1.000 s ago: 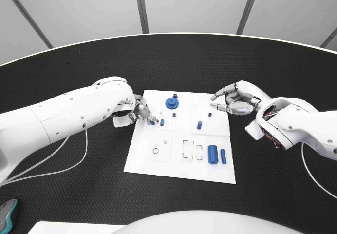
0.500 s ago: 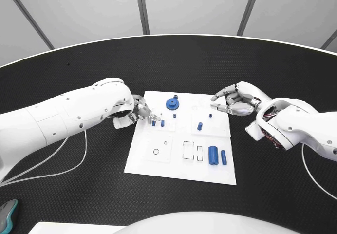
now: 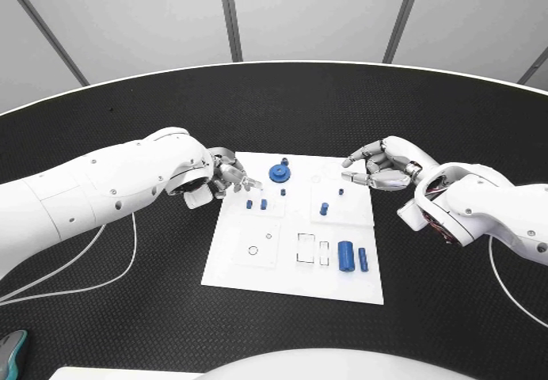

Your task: Assemble the parts on the task board

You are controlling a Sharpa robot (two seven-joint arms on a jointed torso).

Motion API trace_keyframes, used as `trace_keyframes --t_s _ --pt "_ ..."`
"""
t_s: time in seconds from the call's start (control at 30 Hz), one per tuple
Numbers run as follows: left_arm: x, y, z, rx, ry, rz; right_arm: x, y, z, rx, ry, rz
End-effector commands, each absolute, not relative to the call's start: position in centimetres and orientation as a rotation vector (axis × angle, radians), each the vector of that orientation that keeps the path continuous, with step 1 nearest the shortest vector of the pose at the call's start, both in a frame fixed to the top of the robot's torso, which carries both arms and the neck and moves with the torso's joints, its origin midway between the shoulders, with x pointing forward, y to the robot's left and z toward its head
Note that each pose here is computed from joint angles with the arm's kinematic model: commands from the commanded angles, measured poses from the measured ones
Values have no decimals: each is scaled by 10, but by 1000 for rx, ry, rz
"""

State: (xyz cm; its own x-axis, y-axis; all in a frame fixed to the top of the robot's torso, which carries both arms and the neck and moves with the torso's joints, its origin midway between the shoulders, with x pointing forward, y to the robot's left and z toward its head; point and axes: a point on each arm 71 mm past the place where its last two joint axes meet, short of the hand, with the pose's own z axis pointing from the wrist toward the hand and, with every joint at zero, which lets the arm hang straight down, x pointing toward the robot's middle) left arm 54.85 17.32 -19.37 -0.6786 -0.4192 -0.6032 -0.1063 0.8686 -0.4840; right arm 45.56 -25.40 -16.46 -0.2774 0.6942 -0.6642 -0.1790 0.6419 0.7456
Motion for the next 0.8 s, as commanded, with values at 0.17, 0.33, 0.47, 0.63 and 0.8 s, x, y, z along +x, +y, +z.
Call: trace_keyframes --t_s 0.17,0.33,0.47,0.63,0.8 --pt "549 140 -170 -292 2017 -901 457 -254 -165 430 1640 893" --pt "547 122 -164 -180 1907 -952 457 -254 -165 429 1637 894" --pt "547 115 -165 -125 1878 -937 457 -253 -165 428 1635 896" --pt "549 110 -169 -69 1870 -911 457 -253 -164 428 1633 897" --pt "549 103 -174 15 1869 -883 457 -253 -164 427 1632 899"
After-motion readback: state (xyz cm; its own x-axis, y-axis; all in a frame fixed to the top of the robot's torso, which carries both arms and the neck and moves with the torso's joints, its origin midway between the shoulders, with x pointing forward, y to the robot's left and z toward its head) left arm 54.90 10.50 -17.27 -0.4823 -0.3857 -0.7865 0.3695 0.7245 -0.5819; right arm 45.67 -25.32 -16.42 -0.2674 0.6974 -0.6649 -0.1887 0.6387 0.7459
